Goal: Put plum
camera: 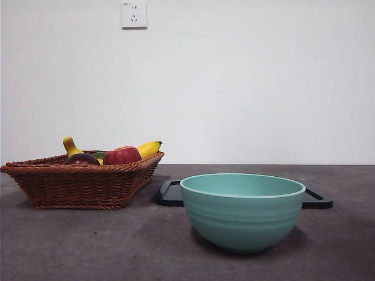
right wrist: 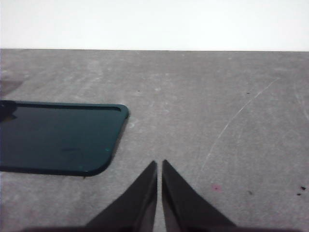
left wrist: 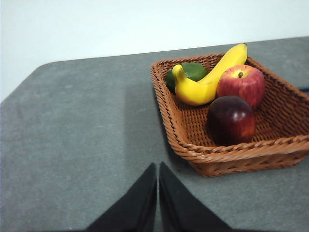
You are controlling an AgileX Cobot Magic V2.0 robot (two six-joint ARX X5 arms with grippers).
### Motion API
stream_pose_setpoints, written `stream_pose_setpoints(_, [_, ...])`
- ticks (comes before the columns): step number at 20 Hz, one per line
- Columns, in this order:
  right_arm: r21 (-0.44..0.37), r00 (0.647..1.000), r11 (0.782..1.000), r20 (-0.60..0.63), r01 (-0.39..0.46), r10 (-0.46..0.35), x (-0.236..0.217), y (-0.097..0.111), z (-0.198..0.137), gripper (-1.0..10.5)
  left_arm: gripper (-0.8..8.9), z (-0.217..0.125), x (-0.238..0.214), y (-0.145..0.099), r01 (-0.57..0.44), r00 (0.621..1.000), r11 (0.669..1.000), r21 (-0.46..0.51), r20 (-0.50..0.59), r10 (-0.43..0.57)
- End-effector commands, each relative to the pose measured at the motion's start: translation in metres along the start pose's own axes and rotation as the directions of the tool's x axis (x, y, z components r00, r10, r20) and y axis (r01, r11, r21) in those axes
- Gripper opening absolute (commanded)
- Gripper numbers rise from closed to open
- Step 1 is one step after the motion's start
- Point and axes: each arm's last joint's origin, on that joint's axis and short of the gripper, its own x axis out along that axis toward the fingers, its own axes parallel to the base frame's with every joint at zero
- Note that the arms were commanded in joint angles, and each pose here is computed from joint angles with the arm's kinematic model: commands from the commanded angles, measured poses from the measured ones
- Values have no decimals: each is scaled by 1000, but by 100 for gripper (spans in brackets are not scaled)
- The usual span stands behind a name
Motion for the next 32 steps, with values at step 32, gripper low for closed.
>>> stream_pose_setpoints(32, [203, 997, 977, -35, -66, 75, -50, 16, 102, 6, 9, 95, -39, 0, 100, 993, 914, -394, -24, -119])
